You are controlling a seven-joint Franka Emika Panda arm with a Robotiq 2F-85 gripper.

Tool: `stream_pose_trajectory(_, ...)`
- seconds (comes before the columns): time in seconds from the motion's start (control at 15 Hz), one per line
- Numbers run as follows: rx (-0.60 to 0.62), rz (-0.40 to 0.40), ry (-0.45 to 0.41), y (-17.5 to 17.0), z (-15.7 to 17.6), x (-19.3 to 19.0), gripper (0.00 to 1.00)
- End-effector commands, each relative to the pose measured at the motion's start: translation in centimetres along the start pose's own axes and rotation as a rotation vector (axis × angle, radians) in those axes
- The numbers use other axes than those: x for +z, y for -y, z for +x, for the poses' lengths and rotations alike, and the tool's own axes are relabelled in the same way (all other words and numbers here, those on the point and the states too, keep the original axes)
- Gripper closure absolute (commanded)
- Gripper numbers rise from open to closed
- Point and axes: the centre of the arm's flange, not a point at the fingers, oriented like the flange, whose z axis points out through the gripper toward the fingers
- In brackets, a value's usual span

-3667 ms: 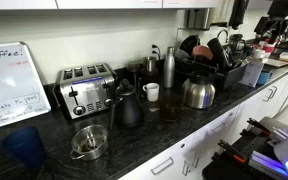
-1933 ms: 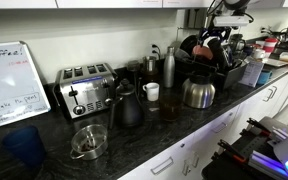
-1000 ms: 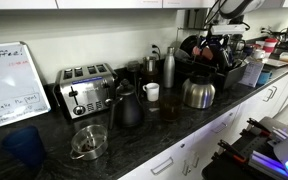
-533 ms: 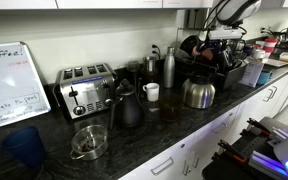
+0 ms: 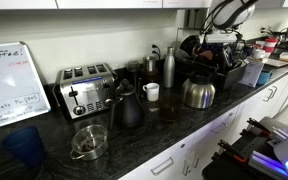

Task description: Put the black bowl in the sink

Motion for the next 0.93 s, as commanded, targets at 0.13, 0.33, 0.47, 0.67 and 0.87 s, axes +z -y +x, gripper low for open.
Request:
stream_pose_trajectory(0.13,0.01,-0.006,-0.008,0.47,1.52,0.97,0.15)
stream_pose_trajectory(0.33,0.013,-0.007,0.001,0.53,1.5,1.15,0.37)
stream_pose_trajectory(0.47,0.011,-0.006,0.009,0.51,1.51,1.0,0.51)
stream_pose_trajectory(0.67,0.004,-0.005,0.011,0.66,1.5,0.79,0.73)
stream_pose_trajectory(0.87,0.004,-0.001,0.008,0.77,1.56,0.51,0.94)
